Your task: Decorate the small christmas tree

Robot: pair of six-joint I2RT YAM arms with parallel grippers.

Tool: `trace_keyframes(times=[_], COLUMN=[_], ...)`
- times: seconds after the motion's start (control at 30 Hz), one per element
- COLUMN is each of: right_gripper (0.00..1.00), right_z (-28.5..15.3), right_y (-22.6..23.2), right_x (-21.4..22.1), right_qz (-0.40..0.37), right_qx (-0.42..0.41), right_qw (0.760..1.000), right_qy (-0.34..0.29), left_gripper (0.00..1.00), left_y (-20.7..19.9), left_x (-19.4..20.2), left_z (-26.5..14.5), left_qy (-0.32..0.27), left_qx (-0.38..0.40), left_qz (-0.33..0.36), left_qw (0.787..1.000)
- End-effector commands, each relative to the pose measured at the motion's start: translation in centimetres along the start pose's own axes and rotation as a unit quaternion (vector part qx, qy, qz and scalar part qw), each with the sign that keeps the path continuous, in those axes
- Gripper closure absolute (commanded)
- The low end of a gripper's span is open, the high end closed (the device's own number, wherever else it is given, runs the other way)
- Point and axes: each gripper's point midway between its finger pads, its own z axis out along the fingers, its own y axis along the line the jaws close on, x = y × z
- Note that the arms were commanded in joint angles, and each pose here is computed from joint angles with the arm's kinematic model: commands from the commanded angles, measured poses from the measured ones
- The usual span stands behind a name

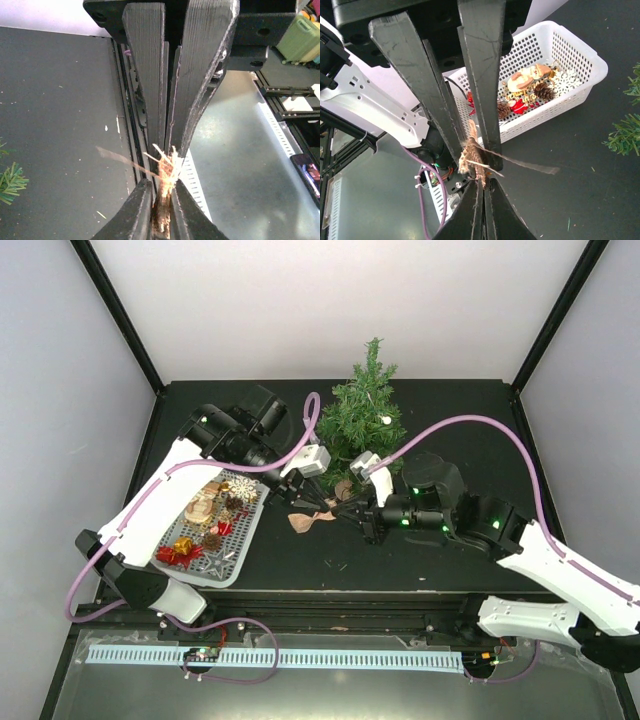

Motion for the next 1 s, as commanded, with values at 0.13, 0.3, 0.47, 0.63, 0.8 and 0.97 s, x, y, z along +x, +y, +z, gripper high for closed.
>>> trace_keyframes(times=[0.13, 0.3, 0.47, 0.63, 0.8, 0.97], right_gripper=[0.99, 0.99, 0.99, 0.99, 0.99, 0.99], right_z=[-1.2, -1.4, -4.8, -8.0, -9.9, -9.7], right_y=[0.5, -0.6, -3.9, -4.9, -4.7, -6.3], right_x=[-1.4, -1.5, -3.3, -6.0, -8.8, -10.2], right_qz=[-0.009, -0.009, -0.020, -0.021, -0.030, -0.026], right_qx=[-0.006, 0.028, 0.138, 0.157, 0.145, 0.147], right_qw=[0.999, 0.998, 0.986, 0.977, 0.970, 0.967], right_qy=[-0.048, -0.053, -0.096, -0.142, -0.191, -0.207], left_gripper=[0.76, 0.60, 0.15, 0.01, 0.01, 0.01], left_y=[-0.4, -0.5, 3.0, 4.7, 5.6, 6.0], left_x=[-0.7, -1.1, -2.1, -3.8, -2.5, -1.6], left_z=[-0.1, -0.4, -3.7, -10.3, -12.2, -12.2], left_qy=[-0.014, -0.017, -0.023, -0.124, -0.157, -0.168], left_qx=[-0.001, -0.014, -0.147, -0.209, -0.220, -0.218], left_qz=[0.008, 0.015, 0.009, -0.023, -0.046, -0.056], left_qw=[1.000, 1.000, 0.989, 0.970, 0.962, 0.960])
